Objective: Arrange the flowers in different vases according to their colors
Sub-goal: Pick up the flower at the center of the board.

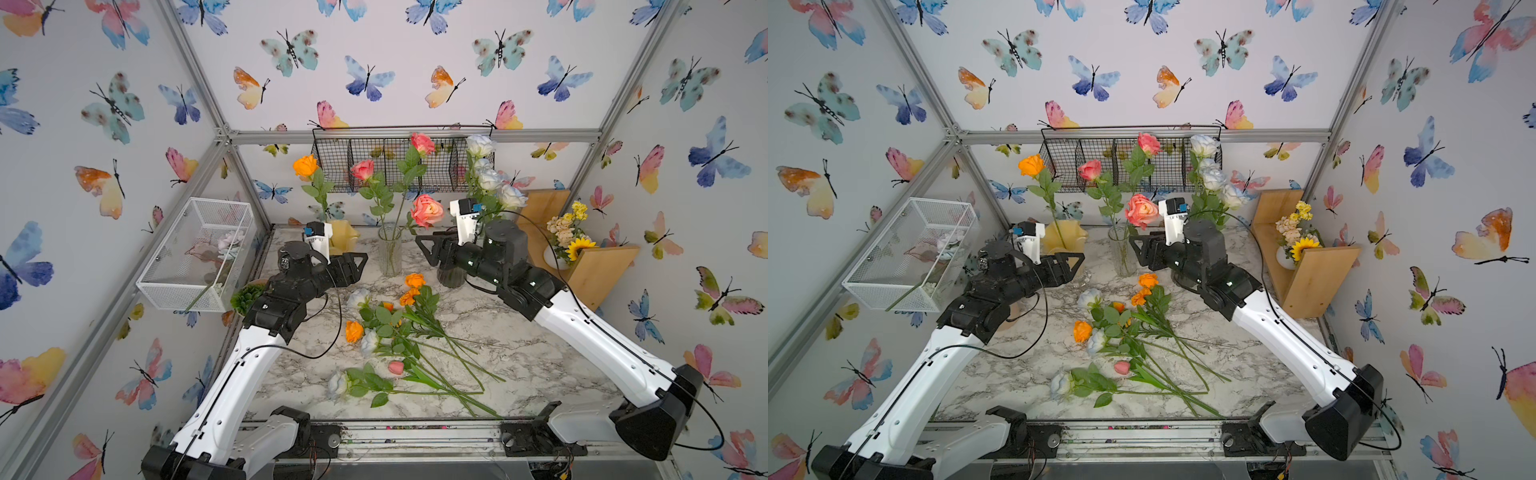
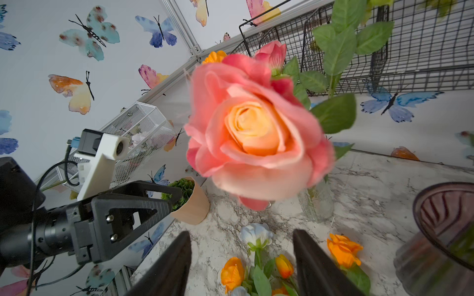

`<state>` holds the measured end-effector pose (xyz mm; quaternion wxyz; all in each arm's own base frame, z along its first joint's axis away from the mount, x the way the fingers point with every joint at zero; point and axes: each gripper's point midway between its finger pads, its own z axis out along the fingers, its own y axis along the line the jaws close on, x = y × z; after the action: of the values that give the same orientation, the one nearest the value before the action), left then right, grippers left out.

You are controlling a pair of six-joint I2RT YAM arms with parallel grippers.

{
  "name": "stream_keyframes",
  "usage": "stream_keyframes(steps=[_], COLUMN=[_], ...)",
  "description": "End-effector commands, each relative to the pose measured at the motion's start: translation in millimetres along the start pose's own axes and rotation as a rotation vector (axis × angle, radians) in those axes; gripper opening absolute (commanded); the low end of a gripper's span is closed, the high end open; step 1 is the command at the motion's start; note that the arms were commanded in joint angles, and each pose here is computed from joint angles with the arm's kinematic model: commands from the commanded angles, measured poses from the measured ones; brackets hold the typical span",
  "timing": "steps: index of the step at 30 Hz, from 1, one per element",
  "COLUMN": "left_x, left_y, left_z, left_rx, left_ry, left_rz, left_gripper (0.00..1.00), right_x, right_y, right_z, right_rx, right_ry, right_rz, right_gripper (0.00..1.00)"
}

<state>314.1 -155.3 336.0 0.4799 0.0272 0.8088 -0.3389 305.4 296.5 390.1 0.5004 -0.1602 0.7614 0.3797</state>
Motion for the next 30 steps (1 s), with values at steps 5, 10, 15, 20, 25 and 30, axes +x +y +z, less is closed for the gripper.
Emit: stream_keyframes(steps=[5, 10, 15, 20, 25, 30], left_x=[35.8, 64.6, 74.9, 80.3, 87.6, 89.4], left_y=[17.6, 32.7, 42.3, 46.2, 51.2, 59.6], left_z=[-23.0, -33.5, -37.0, -42.0, -51.2, -52.3], left_rx=[-0.075, -0.117, -0.160, -0.178, -0.203, -0.244], left_ry=[0.049, 0.090, 0.125, 0.131, 0.126, 0.117], left_rz=[0.049, 0.066, 0.092, 0.097, 0.087, 0.069], left_gripper=[0.72, 0.77, 0.79, 0.87, 0.99, 0.99], right_x=[49.5, 78.2, 105.0, 134.9, 163.7, 193.1], right_y=[-24.5, -38.7, -52.5, -63.7, -68.3, -69.4], right_z=[-50.8, -73.8, -78.1, -75.1, -70.6, -56.4], right_rx=[0.136, 0.192, 0.231, 0.256, 0.245, 0.215], right_ry=[0.161, 0.217, 0.266, 0.359, 0.451, 0.535], right_rz=[0.000, 0.031, 0.047, 0.046, 0.057, 0.086], right_gripper=[0.67, 0.68, 0.70, 0.72, 0.71, 0.70])
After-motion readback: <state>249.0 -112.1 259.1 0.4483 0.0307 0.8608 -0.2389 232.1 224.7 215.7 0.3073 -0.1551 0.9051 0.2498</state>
